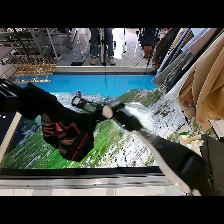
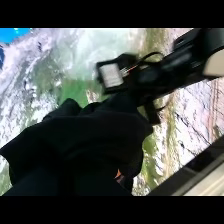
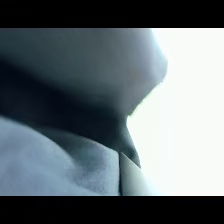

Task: Fold the clothes and pants, and hang the long-sleeved shirts on hangers.

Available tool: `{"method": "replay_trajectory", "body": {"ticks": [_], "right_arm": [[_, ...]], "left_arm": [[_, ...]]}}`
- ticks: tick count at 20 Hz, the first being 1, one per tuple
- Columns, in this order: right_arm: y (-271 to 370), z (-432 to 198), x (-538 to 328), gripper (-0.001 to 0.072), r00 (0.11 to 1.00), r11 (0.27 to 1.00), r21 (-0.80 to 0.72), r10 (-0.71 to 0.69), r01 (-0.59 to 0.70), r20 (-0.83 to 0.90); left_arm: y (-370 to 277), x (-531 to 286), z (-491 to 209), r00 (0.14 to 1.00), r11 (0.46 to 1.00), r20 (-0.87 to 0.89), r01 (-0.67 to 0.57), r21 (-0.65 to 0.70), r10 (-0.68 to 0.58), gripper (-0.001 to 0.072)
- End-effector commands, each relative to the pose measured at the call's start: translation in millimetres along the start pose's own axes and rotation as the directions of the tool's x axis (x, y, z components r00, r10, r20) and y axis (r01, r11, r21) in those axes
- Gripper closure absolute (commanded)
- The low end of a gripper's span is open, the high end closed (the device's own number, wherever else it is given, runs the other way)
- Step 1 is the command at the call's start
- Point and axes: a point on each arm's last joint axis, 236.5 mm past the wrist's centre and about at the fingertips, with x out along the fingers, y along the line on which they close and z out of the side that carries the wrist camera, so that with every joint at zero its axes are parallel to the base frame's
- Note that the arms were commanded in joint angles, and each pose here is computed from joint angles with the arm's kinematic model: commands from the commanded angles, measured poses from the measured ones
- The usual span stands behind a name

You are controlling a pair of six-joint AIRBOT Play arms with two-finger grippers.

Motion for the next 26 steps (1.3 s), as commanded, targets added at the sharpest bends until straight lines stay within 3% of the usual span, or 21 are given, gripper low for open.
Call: {"method": "replay_trajectory", "body": {"ticks": [1,3,9,12,15,18,21,24,26], "right_arm": [[-21,-77,-121,0.0694,0.949,0.99,0.112,-0.052,0.091,-0.311],[-12,-68,-190,0.0694,0.961,0.979,0.154,-0.088,0.132,-0.263],[38,-14,-348,0.0694,0.973,0.967,0.179,-0.204,0.183,0.107],[56,1,-425,0.0694,0.901,0.948,0.182,-0.305,0.259,0.309],[79,9,-488,0.0694,0.796,0.933,0.195,-0.361,0.304,0.485],[87,13,-532,0.0695,0.693,0.909,0.215,-0.411,0.356,0.593],[49,13,-529,0.0696,0.66,0.85,0.261,-0.521,0.457,0.541],[-26,1,-447,0.0696,0.751,0.804,0.285,-0.592,0.522,0.295],[-83,-29,-350,0.0684,0.848,0.818,0.335,-0.521,0.467,0.091]], "left_arm": [[16,-2,23,0.993,0.998,0.095,-0.068,-0.007,0.068,0.0695],[19,-4,37,0.984,0.996,0.157,-0.072,-0.045,0.078,0.0695],[-20,-11,54,0.97,0.993,0.232,0.096,-0.071,-0.077,0.0696],[-26,-51,79,0.924,0.997,0.381,0.054,-0.051,-0.031,0.0696],[-42,-127,104,0.812,0.999,0.582,-0.027,-0.026,0.037,0.0696],[-55,-173,98,0.757,0.995,0.648,-0.103,-0.012,0.086,0.0696],[-45,-155,93,0.793,0.994,0.602,-0.107,-0.021,0.098,0.0696],[-12,-40,64,0.932,0.993,0.361,0.01,-0.116,0.033,0.0696],[16,54,29,0.984,0.976,0.177,0.058,-0.212,-0.02,0.0696]]}}
